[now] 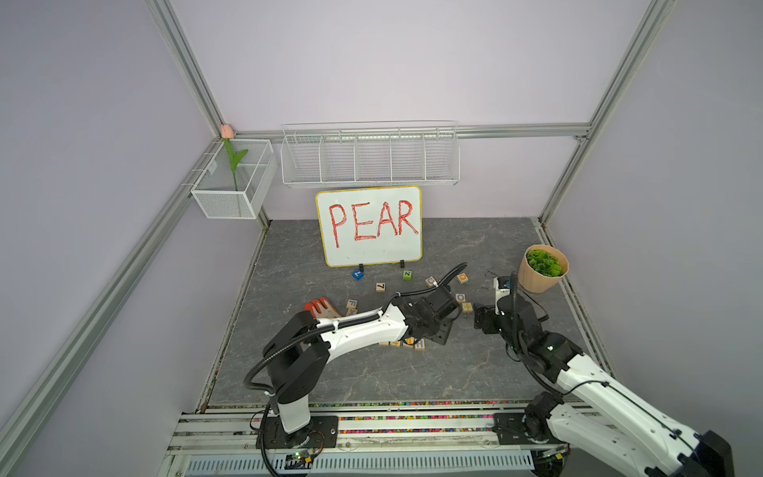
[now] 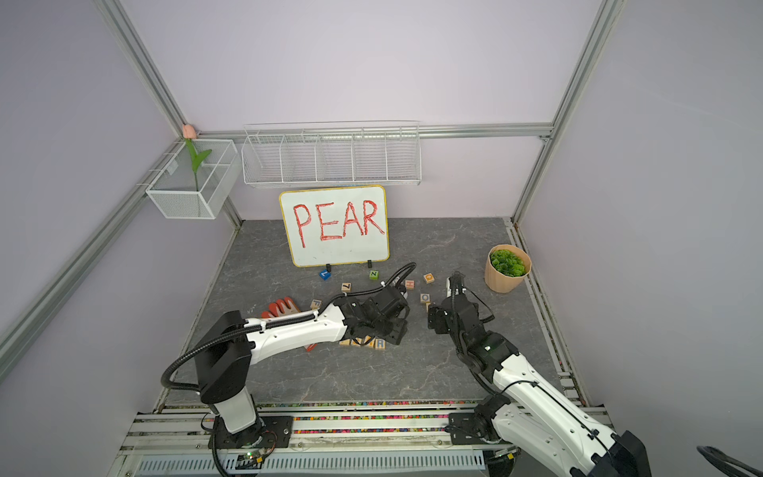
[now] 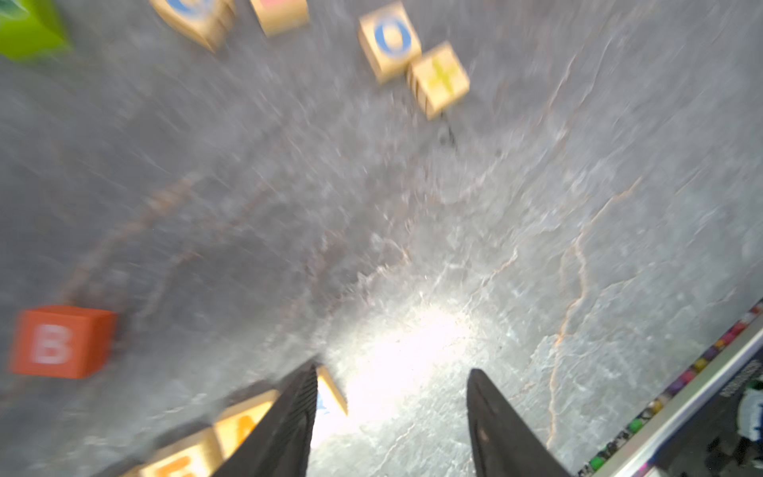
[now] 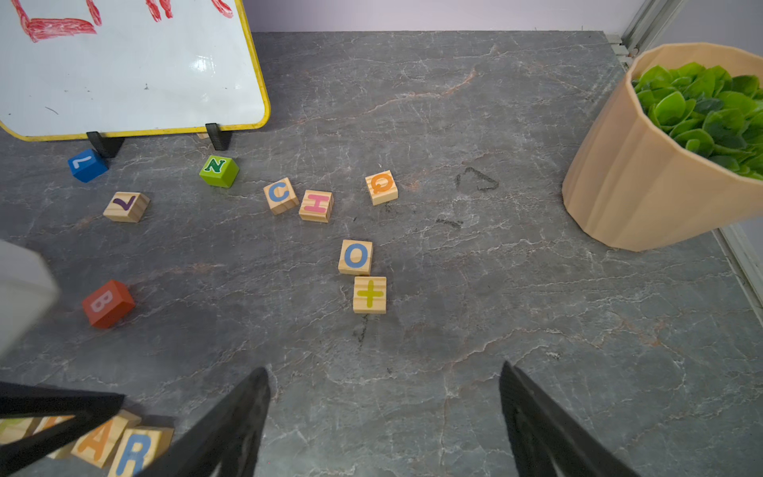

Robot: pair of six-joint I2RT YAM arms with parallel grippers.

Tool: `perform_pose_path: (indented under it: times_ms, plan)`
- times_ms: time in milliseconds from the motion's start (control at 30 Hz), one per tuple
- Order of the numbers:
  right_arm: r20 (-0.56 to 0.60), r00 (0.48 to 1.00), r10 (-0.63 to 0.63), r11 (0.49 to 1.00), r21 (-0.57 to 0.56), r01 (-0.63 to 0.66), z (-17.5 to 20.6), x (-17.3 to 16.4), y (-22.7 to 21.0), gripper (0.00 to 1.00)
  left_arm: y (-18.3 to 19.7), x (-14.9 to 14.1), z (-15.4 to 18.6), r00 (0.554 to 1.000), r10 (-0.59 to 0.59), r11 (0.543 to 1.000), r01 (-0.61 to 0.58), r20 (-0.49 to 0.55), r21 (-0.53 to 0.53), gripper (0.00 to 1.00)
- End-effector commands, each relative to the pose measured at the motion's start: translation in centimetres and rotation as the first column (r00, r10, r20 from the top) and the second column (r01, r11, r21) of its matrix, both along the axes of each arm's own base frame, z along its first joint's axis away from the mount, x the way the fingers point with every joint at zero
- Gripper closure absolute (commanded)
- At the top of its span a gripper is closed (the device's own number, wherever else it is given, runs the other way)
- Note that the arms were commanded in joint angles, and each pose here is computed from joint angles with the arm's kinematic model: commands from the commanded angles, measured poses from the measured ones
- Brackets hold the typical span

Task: Spell the uppercase word “pear” with letter blocks
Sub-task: Adjust the letter block at the center of the board, then reset both arms

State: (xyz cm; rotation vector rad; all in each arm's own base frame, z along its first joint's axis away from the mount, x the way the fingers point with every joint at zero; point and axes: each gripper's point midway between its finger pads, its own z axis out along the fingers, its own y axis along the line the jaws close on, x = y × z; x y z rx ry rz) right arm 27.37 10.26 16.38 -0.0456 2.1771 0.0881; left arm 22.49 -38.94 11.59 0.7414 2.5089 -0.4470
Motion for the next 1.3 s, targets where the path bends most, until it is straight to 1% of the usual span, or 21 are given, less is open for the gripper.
perform_pose_path:
  times_ms: [0, 100, 167, 267, 300, 333, 367, 400, 433, 500, 533, 633, 733, 800, 833, 867, 933, 967, 1033, 1133, 1267]
  plan:
    - [0.053, 0.998, -0.031, 0.999, 0.009, 0.030, 1.9, 1.5, 0.0, 0.11, 2.8, 2.8, 2.4, 0.991, 0.056, 0.998, -0.060, 0.119, 0.029, 0.40]
    - [0.053, 0.998, -0.040, 0.999, -0.003, 0.040, 2.1, 2.4, 0.0, 0.11, 5.7, 5.4, 4.7, 0.971, 0.128, 0.991, -0.134, 0.202, 0.020, 0.38]
    - [0.050, 0.997, -0.051, 0.998, -0.018, 0.052, 2.2, 3.0, -0.1, 0.11, 8.2, 7.4, 6.7, 0.945, 0.196, 0.979, -0.203, 0.263, 0.000, 0.37]
    - [0.051, 0.996, -0.066, 0.997, -0.047, 0.069, 2.1, 4.0, -0.4, 0.11, 13.7, 10.7, 10.3, 0.867, 0.347, 0.937, -0.339, 0.356, -0.087, 0.34]
    - [0.052, 0.996, -0.076, 0.995, -0.057, 0.079, 2.0, 4.5, -0.6, 0.11, 15.9, 11.7, 11.3, 0.831, 0.408, 0.912, -0.385, 0.378, -0.138, 0.33]
    - [0.053, 0.995, -0.080, 0.994, -0.066, 0.084, 1.9, 4.9, -0.9, 0.11, 18.2, 12.8, 12.4, 0.782, 0.470, 0.882, -0.429, 0.409, -0.193, 0.33]
    - [0.052, 0.995, -0.088, 0.993, -0.073, 0.091, 1.6, 5.3, -1.2, 0.11, 20.3, 13.6, 13.2, 0.730, 0.524, 0.851, -0.467, 0.439, -0.239, 0.32]
    - [0.050, 0.994, -0.100, 0.991, -0.081, 0.104, 1.4, 5.7, -1.6, 0.11, 22.5, 14.3, 14.2, 0.666, 0.574, 0.818, -0.499, 0.477, -0.288, 0.29]
    - [0.047, 0.993, -0.112, 0.990, -0.085, 0.116, 1.2, 6.1, -2.0, 0.11, 24.8, 14.6, 14.7, 0.610, 0.619, 0.783, -0.531, 0.495, -0.324, 0.24]
    - [0.048, 0.990, -0.130, 0.987, -0.089, 0.134, 1.0, 6.6, -2.7, 0.11, 28.5, 14.9, 15.0, 0.527, 0.682, 0.724, -0.582, 0.506, -0.370, 0.23]
    - [0.055, 0.989, -0.138, 0.985, -0.095, 0.142, 1.0, 6.8, -3.1, 0.11, 30.6, 14.9, 14.9, 0.480, 0.715, 0.686, -0.620, 0.509, -0.380, 0.22]
    - [0.084, 0.976, -0.203, 0.971, -0.112, 0.212, 1.1, 7.0, -5.1, 0.11, 35.9, 14.3, 13.2, 0.360, 0.776, 0.585, -0.719, 0.518, -0.375, 0.20]
    - [0.128, 0.951, -0.281, 0.948, -0.117, 0.296, 1.2, 6.8, -7.4, 0.11, 39.3, 13.4, 11.0, 0.280, 0.783, 0.510, -0.799, 0.555, -0.317, 0.18]
    - [0.147, 0.931, -0.334, 0.928, -0.120, 0.352, 1.1, 6.6, -9.0, 0.11, 41.1, 12.5, 9.9, 0.227, 0.766, 0.458, -0.849, 0.601, -0.264, 0.17]
    - [0.149, 0.925, -0.349, 0.922, -0.123, 0.368, 1.0, 6.5, -9.4, 0.11, 41.7, 12.3, 9.4, 0.217, 0.757, 0.447, -0.860, 0.617, -0.247, 0.14]
    - [0.150, 0.919, -0.365, 0.916, -0.120, 0.383, 0.9, 6.4, -9.8, 0.11, 41.8, 12.2, 8.8, 0.223, 0.741, 0.460, -0.856, 0.633, -0.237, 0.13]
    - [0.147, 0.918, -0.368, 0.915, -0.119, 0.385, 0.4, 6.4, -10.1, 0.11, 41.6, 12.1, 7.8, 0.231, 0.702, 0.504, -0.830, 0.674, -0.240, 0.11]
    - [0.160, 0.915, -0.372, 0.912, -0.122, 0.392, 0.1, 6.4, -10.2, 0.11, 41.7, 11.8, 7.4, 0.209, 0.703, 0.504, -0.821, 0.679, -0.269, 0.01]
    - [0.192, 0.900, -0.392, 0.900, -0.122, 0.418, -0.4, 6.1, -10.8, 0.11, 41.9, 11.5, 6.9, 0.179, 0.715, 0.507, -0.798, 0.676, -0.325, 0.01]
    - [0.219, 0.853, -0.474, 0.852, -0.129, 0.507, -0.4, 5.1, -12.6, 0.11, 42.0, 11.1, 6.0, 0.154, 0.735, 0.515, -0.760, 0.660, -0.397, 0.01]
    - [0.264, 0.828, -0.495, 0.826, -0.152, 0.543, -0.4, 5.0, -13.9, 0.11, 42.4, 11.5, 4.7, 0.135, 0.729, 0.514, -0.755, 0.671, -0.407, 0.01]
